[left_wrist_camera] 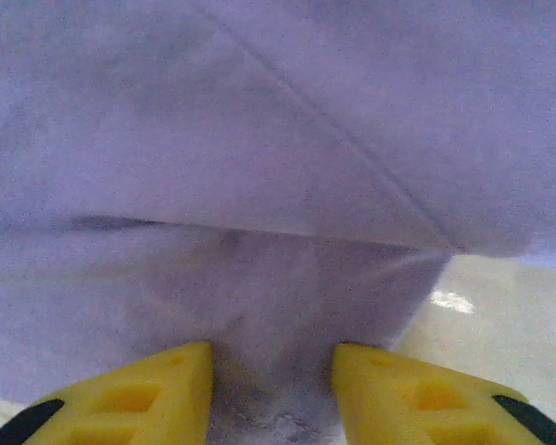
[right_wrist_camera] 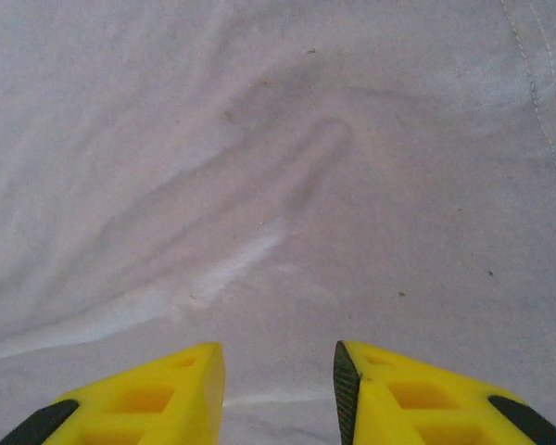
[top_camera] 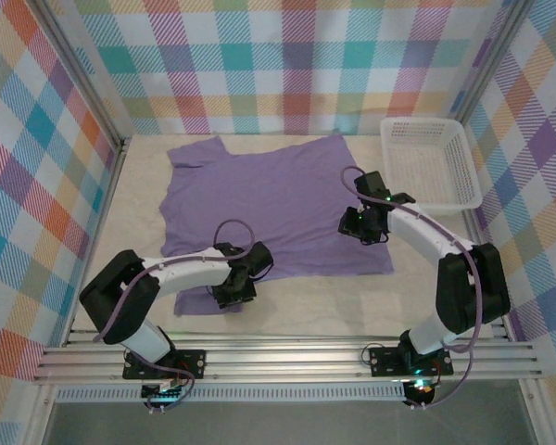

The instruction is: Fold and stack the t-shirts

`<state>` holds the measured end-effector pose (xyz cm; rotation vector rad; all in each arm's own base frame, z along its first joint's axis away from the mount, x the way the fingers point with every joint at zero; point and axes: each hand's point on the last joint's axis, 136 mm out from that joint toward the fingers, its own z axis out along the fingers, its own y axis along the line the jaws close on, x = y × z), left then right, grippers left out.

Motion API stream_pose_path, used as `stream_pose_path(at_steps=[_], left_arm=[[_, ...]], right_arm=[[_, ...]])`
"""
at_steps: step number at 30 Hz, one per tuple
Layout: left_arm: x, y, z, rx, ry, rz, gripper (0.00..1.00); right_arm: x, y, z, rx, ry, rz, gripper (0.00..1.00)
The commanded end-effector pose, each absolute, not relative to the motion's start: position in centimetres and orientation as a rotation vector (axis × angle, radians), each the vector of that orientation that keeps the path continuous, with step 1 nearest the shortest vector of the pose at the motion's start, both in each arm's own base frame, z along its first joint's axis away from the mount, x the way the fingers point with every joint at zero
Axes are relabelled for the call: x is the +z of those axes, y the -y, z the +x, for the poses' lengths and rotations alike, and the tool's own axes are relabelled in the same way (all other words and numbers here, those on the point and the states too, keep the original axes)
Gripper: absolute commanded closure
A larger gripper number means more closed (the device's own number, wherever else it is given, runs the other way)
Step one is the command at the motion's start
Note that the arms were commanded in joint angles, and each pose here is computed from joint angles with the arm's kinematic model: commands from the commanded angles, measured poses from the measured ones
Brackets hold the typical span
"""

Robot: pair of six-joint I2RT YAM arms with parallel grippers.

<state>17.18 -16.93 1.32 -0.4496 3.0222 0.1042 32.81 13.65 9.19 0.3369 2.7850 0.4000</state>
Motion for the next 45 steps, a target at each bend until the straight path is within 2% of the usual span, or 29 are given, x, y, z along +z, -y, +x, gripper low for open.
stream_pose_path(at_steps=[1, 2, 3, 4, 11, 15, 20, 26, 33, 34, 36, 37, 38, 39, 41, 45], left_arm=[[-0.9, 17.1, 15.8, 0.101, -3.084, -0.421, 0.75], [-1.2, 17.6, 15.8, 0.065, -3.089, -0.420, 0.90], [-1.2, 18.1, 15.6, 0.032, -3.090, -0.408, 0.98], [-0.8, 18.6, 15.6, 0.015, -3.087, -0.395, 1.00], [1.8, 19.1, 14.4, 0.034, -3.069, -0.347, 1.00], [2.9, 19.8, 15.8, -0.012, -3.005, -0.312, 1.00], [3.6, 23.3, 17.9, -0.147, -2.969, -0.296, 1.00], [3.3, 25.9, 18.4, -0.163, -3.013, -0.303, 1.00], [4.5, 23.4, 18.0, -0.002, -2.992, -0.314, 1.00], [5.0, 22.8, 18.0, 0.019, -2.981, -0.323, 0.98], [6.1, 21.4, 17.6, 0.061, -2.953, -0.339, 0.84], [6.7, 20.5, 17.3, 0.084, -2.940, -0.353, 0.73], [7.3, 19.7, 16.8, 0.087, -2.931, -0.361, 0.56], [7.8, 19.1, 16.3, 0.081, -2.925, -0.359, 0.46], [7.8, 17.8, 14.5, 0.070, -2.955, -0.369, 0.41], [5.6, 16.2, 10.4, -0.063, -3.050, -0.525, 0.43]], right_arm=[[9.9, -13.5, 32.6, 0.404, -2.776, 0.353, 0.63], [9.8, -13.5, 32.6, 0.402, -2.777, 0.354, 0.63], [9.6, -13.4, 32.5, 0.393, -2.780, 0.356, 0.63], [9.5, -13.2, 32.5, 0.385, -2.782, 0.361, 0.63], [8.9, -11.0, 31.8, 0.307, -2.778, 0.423, 0.63], [8.8, -11.1, 31.7, 0.314, -2.780, 0.422, 0.63], [8.8, -11.2, 31.8, 0.324, -2.779, 0.423, 0.63], [8.8, -10.9, 31.6, 0.298, -2.787, 0.415, 0.63], [7.9, -10.4, 31.3, 0.274, -2.808, 0.421, 0.63], [7.7, -10.3, 31.3, 0.272, -2.810, 0.425, 0.63], [7.5, -10.0, 31.0, 0.270, -2.816, 0.441, 0.63], [7.4, -9.6, 30.8, 0.268, -2.818, 0.459, 0.63], [7.4, -9.1, 30.6, 0.269, -2.818, 0.481, 0.63], [7.5, -8.7, 30.3, 0.272, -2.816, 0.503, 0.62], [7.8, -8.0, 29.6, 0.310, -2.811, 0.580, 0.60], [8.0, -8.0, 28.2, 0.400, -2.793, 0.672, 0.59]])
